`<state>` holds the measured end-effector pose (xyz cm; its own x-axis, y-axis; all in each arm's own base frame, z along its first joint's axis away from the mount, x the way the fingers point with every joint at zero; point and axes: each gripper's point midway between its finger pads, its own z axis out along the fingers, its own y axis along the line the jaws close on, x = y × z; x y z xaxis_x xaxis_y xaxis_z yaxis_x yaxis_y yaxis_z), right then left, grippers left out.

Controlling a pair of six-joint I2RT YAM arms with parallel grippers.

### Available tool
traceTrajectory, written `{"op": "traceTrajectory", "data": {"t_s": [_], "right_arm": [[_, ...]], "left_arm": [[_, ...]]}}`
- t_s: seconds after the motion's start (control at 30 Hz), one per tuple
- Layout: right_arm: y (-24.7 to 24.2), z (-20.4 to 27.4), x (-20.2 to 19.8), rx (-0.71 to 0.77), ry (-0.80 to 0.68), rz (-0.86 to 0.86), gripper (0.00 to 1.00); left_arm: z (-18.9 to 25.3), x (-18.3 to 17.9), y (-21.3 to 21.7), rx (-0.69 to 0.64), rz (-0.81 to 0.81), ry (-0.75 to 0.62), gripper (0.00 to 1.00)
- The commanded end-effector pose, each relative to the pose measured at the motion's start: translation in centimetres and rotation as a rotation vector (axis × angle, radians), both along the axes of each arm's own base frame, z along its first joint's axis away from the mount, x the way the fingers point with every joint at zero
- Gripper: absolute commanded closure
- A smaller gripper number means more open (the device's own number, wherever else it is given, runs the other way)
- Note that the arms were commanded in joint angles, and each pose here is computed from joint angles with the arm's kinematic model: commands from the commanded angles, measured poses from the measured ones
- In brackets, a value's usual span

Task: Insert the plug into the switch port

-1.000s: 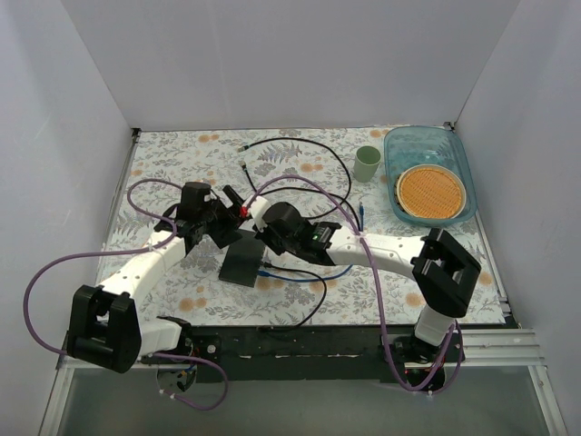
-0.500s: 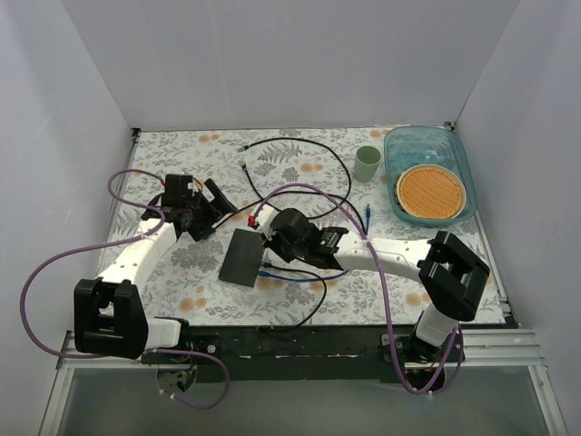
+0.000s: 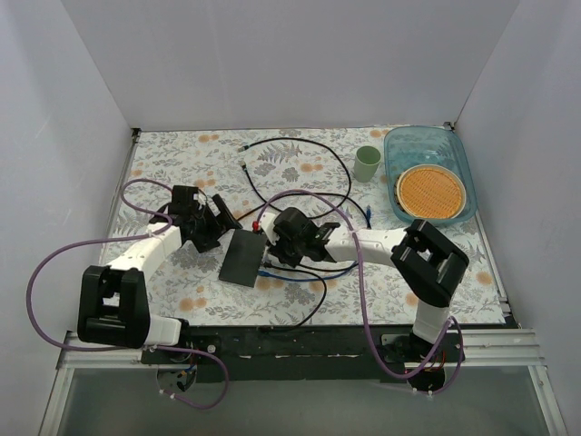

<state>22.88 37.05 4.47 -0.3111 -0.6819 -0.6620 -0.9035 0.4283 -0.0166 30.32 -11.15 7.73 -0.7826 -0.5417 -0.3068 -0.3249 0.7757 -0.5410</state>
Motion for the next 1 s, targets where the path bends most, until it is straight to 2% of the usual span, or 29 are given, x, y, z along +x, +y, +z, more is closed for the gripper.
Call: {"op": "traceTrajectory", "data": {"t_s": [0.0, 0.5, 0.97], "right_arm": [[0.6, -0.1, -0.5, 0.003, 0.037, 0.060, 0.99], [0.2, -1.7, 0.2, -0.077, 0.076, 0.048, 0.99], [-0.3, -2.9, 0.0, -0.148, 0.115, 0.071, 0.99]], "left_arm": [[-0.7, 0.2, -0.3, -0.010, -0.036, -0.017, 0.11], [-4.5, -1.0, -1.0, -0.025, -0.070, 0.070, 0.17], [-4.5, -1.4, -1.7, -0.049, -0.087, 0.065, 0.23]]}}
